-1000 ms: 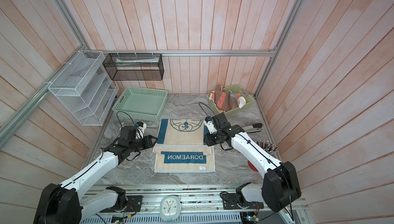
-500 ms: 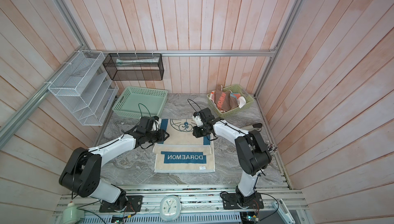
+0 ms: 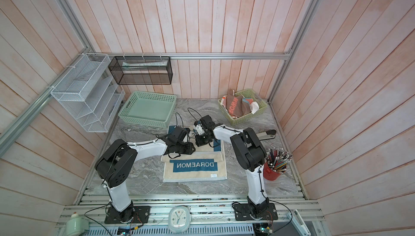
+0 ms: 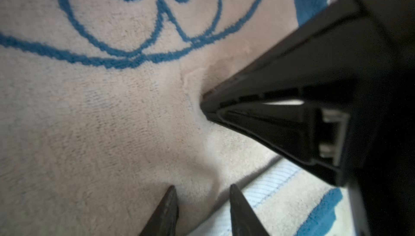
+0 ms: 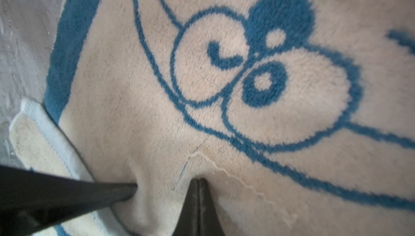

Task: Fold and stack the towels

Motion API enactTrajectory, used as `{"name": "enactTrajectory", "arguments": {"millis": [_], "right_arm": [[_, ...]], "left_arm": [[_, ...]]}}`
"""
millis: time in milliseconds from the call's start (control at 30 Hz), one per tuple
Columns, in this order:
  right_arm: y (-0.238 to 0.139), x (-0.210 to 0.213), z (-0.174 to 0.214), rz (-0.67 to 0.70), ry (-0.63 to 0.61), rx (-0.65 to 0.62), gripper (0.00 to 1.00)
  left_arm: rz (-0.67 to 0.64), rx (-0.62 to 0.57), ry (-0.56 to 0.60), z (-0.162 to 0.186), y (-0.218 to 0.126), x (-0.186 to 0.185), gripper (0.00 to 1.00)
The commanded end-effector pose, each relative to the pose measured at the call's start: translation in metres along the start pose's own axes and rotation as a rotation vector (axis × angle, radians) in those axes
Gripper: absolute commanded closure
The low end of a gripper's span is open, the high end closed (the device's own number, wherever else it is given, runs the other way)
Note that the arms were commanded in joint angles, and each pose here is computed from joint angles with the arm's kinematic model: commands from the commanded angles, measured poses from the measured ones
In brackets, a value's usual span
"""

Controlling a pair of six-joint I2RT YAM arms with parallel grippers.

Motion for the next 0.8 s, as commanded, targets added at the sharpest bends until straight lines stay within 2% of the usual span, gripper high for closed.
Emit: {"name": "enactTrajectory", "arguments": {"millis": [0,100,200,300,367,500,533,633,767], "right_arm": [[0.02,-0.027,0.011,0.117,0.064,0.035,1.0],[0.021,-0.033,0.011,0.149,0.08,0.029,1.0],[0.021,-0.038,0.012,0.176,0.088,0.022,1.0],[0.018,-0.041,0.011,0.193,0.092,0.014,1.0],[0.016,-0.039,0.009,0.19,0.09,0.007,1.0],[0.006,-0.033,0.003,0.181,0.074,-0.02,1.0],[0.002,-0.03,0.001,0.177,0.067,-0.029,0.94],[-0.013,-0.023,-0.002,0.17,0.042,-0.056,0.76],[-0.033,-0.004,0.001,0.173,-0.009,-0.079,0.73]], "left_arm": [[-0.027,0.105,0.059,0.034,-0.002,-0.016,0.59],[-0.024,0.135,0.091,0.055,-0.017,-0.035,0.59],[0.032,0.138,0.107,0.075,-0.036,-0.062,0.59],[0.085,0.124,0.167,0.091,-0.055,-0.098,0.59],[0.105,0.098,0.177,0.094,-0.067,-0.108,0.59],[0.058,0.021,0.171,0.088,-0.088,-0.099,0.59],[0.036,0.005,0.15,0.086,-0.091,-0.093,0.59],[-0.003,-0.015,-0.015,0.081,-0.095,-0.054,0.58],[0.023,-0.078,-0.142,0.066,-0.088,-0.021,0.58]]}}
Point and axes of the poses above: each gripper's point midway between its finger pads, its own y axis out along the fingers, its own x axis along the line the jaws close on, z = x × y, the point moved 3 cm from there along -y, back along the fingers, and after that the axes turned 15 degrees about y, right-handed, at the moved point
